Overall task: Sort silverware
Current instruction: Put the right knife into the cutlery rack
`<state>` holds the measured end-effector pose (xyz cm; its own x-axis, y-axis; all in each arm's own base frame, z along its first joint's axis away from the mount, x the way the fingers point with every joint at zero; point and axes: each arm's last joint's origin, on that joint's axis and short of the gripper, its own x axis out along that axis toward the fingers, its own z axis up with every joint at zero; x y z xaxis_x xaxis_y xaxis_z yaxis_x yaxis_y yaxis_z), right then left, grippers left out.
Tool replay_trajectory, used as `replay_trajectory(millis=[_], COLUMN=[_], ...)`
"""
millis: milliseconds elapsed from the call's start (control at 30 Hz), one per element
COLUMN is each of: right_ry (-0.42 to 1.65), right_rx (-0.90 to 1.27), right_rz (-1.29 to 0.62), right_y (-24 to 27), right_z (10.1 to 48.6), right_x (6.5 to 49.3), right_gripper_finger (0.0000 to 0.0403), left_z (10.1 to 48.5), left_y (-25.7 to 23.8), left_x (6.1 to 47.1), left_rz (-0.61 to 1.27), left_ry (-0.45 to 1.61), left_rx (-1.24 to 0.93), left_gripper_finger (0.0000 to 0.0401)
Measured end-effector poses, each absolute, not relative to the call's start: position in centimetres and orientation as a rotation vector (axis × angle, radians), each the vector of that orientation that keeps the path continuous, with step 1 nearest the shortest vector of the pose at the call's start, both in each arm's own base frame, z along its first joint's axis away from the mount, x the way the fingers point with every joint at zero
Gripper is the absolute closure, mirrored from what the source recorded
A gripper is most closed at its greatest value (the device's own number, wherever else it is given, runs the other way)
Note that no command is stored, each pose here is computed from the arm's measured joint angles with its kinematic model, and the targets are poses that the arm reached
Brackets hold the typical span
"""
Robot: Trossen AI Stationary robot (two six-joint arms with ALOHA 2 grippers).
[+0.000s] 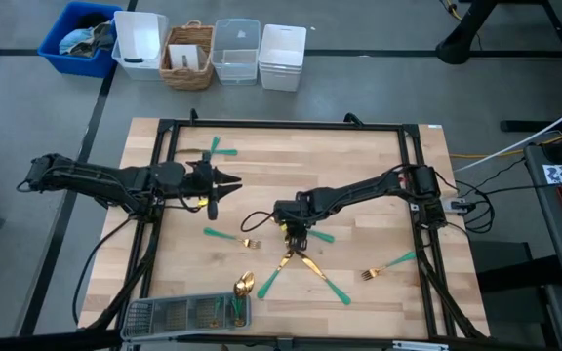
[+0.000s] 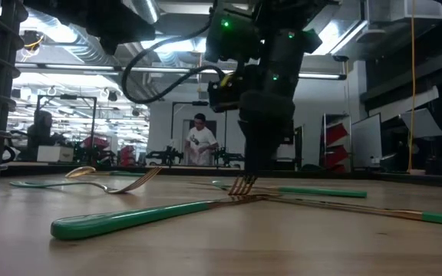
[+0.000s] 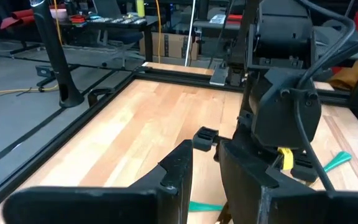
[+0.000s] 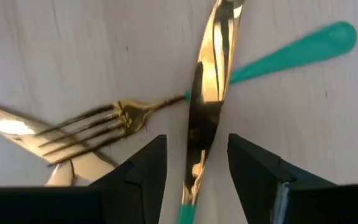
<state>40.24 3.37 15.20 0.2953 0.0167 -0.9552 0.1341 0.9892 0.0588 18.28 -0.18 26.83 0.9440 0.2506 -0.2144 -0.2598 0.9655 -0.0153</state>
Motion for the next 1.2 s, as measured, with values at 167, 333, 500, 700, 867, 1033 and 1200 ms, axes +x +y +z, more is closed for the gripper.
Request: replay_trajectory(millis=[167, 333, 500, 700, 867, 1033, 1200], right_ry=[1.257, 1.256, 1.266, 1.280, 1.289, 1.294, 1.297], right_rx=[0.118, 0.082, 0.070, 0.047, 0.061, 0.075, 0.084], right_rz=[-0.102, -0.140, -0.124, -0.154, -0.137, -0.128, -0.122], right_y=[3.3, 3.2, 3.3, 3.1, 3.1, 3.0, 2.7], right_z=[15.0, 14.6, 14.2, 13.5, 13.2, 13.1, 13.1], right_x=[40.4, 40.5, 40.6, 40.7, 40.8, 40.7, 40.7], right_gripper_finger=[0.0233, 0.0233, 0.0233, 0.0233, 0.0255, 0.0316, 0.0352], left_z=[26.5, 26.5, 26.4, 26.4, 26.4, 26.4, 26.4], left_y=[-0.2, -0.2, -0.2, -0.2, -0.2, -0.2, -0.2], left_x=[18.2, 18.2, 18.2, 18.2, 18.2, 18.2, 18.2], left_rz=[0.261, 0.261, 0.261, 0.262, 0.261, 0.262, 0.261], left_ry=[0.242, 0.244, 0.252, 0.256, 0.259, 0.259, 0.259], left_rx=[-0.038, -0.037, -0.036, -0.035, -0.034, -0.034, -0.035], left_gripper_finger=[0.0329, 0.0329, 0.0329, 0.0329, 0.0329, 0.0329, 0.0329])
